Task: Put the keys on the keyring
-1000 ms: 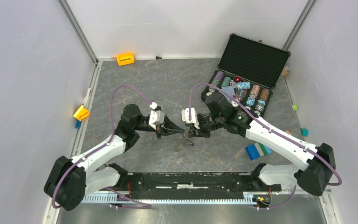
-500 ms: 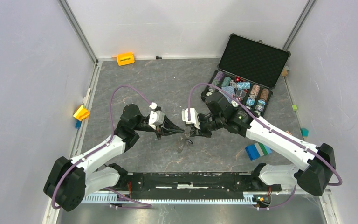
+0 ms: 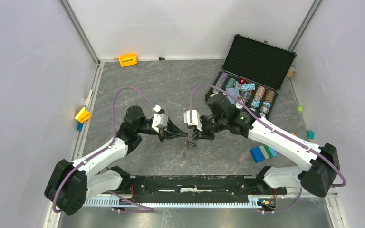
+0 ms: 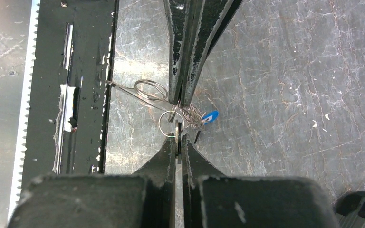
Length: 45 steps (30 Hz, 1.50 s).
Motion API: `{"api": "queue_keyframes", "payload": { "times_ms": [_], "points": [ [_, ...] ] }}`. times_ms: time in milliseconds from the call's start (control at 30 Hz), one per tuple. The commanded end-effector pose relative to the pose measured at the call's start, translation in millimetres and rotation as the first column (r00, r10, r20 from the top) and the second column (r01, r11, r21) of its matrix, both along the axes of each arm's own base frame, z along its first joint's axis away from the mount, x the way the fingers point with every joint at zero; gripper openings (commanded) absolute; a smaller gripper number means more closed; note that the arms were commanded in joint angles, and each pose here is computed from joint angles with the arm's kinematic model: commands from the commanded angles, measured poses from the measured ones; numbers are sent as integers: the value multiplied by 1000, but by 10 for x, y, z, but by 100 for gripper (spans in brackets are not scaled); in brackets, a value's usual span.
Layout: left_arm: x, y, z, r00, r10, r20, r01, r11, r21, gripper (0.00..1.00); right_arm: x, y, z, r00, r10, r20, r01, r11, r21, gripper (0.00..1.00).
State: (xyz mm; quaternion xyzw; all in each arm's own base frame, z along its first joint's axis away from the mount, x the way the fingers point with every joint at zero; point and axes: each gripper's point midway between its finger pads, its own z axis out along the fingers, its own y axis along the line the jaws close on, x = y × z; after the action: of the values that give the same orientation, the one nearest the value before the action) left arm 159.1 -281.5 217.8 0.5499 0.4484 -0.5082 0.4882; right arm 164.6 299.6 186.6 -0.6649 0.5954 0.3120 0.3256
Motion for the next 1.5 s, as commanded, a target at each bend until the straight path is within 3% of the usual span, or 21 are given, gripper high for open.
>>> {"api": "queue_keyframes", "payload": {
  "times_ms": [0, 767, 967, 1200, 1467],
  "points": [
    [9, 2, 194, 994, -13, 104, 17, 999, -37, 2, 21, 78, 227, 999, 21, 32, -22, 998, 52, 0],
    [98, -13, 143, 995, 19, 102, -18, 1000, -9, 2, 54, 116, 441, 999, 12, 52, -16, 997, 75, 0],
    [143, -18, 150, 994, 38, 99, -38, 999, -3, 2, 184, 134, 575, 993, -37, 111, 29, 997, 66, 0],
    [171, -9, 164, 994, 47, 96, -49, 999, 23, 25, 428, 64, 679, 957, -104, 270, 110, 994, -6, 0],
    [229, 93, 168, 989, 88, 117, -96, 994, 60, 61, 752, 26, 835, 863, -92, 497, 184, 973, -139, 0]
  ]
}}
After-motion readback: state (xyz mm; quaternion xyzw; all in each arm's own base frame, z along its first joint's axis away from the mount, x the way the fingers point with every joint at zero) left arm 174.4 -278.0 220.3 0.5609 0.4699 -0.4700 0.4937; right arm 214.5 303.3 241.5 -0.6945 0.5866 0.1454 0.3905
